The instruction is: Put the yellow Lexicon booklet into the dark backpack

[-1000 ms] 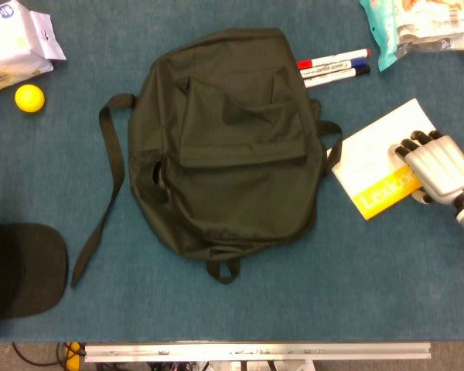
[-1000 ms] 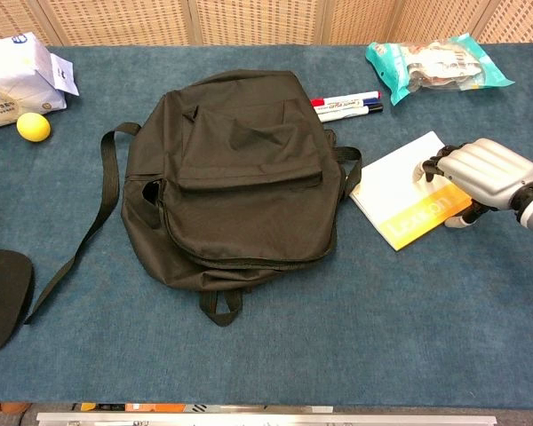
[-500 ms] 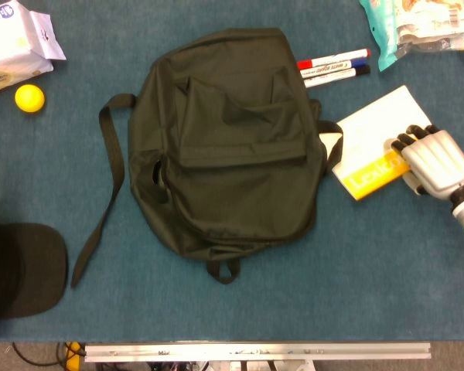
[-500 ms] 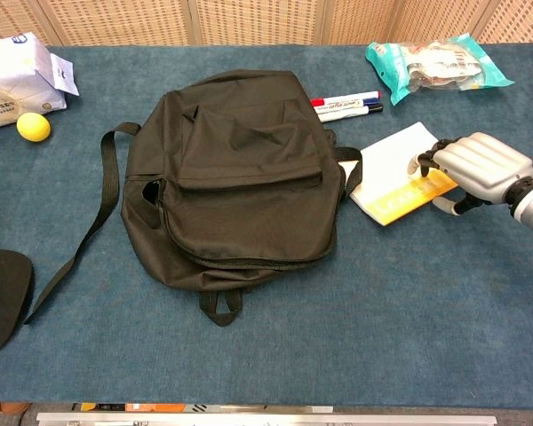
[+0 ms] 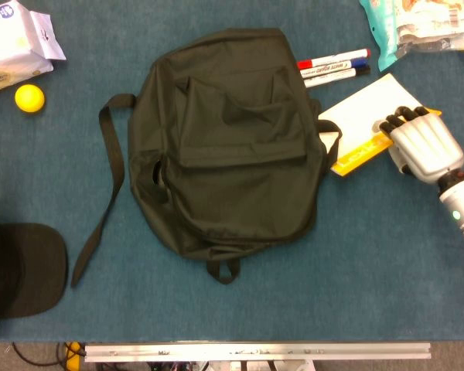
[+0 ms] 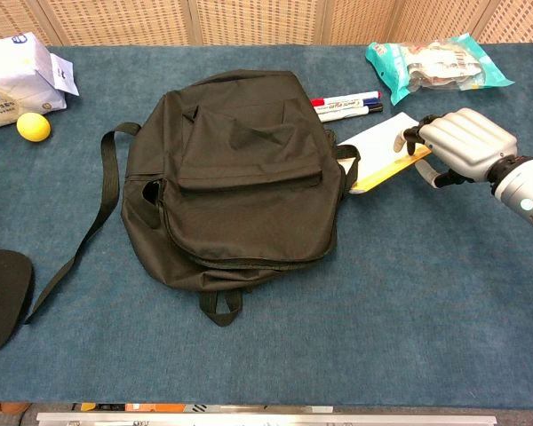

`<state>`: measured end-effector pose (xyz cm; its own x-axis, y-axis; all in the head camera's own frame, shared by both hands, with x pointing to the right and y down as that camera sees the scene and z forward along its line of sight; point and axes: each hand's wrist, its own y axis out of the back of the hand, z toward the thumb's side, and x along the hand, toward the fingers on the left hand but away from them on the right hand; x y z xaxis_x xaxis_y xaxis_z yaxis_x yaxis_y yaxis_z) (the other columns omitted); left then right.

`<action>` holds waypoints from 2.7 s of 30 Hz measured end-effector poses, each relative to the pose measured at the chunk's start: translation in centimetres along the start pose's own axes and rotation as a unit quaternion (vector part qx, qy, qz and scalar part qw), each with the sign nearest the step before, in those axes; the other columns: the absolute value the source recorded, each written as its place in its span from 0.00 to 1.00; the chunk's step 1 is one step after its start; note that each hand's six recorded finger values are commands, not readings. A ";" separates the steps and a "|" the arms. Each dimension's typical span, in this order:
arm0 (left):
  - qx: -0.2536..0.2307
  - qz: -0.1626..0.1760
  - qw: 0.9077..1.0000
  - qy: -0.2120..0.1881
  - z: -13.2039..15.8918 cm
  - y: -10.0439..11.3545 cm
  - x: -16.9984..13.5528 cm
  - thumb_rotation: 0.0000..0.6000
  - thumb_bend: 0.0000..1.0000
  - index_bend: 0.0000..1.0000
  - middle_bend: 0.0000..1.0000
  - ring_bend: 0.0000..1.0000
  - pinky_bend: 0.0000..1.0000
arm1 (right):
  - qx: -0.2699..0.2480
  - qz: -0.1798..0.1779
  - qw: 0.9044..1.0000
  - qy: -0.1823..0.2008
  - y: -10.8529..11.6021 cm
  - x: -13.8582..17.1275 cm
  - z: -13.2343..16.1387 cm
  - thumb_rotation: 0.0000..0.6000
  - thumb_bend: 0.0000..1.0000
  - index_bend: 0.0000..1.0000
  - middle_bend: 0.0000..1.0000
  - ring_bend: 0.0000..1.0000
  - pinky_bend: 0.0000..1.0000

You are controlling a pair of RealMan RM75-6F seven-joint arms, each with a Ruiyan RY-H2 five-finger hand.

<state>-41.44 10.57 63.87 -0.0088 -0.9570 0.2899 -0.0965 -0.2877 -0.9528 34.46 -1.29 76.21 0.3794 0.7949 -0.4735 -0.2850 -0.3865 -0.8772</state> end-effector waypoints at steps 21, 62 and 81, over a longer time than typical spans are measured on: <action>-0.008 0.001 1.000 -0.002 -0.2 0.6 -0.2 1.00 0.29 0.30 0.28 0.21 0.22 | -0.004 -0.055 0.998 -0.034 1.0 -0.8 -0.3 1.00 0.34 0.68 0.62 0.40 0.47; 0.043 -0.074 0.992 -0.093 2.9 0.2 1.6 1.00 0.29 0.30 0.28 0.21 0.22 | 0.033 -0.251 0.965 -0.071 7.0 5.5 -4.7 1.00 0.29 0.82 0.76 0.59 0.56; 0.070 -0.154 0.953 -0.253 9.8 -2.6 3.9 1.00 0.29 0.28 0.28 0.21 0.22 | 0.031 -0.237 0.968 -0.074 8.5 6.4 -5.8 1.00 0.28 0.82 0.76 0.59 0.57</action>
<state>-31.48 7.25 66.60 0.4833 -0.7115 0.5101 0.1169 -0.5250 -0.8431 39.53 -2.22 65.28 0.3516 0.9362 0.0007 -0.1635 0.0621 -0.9846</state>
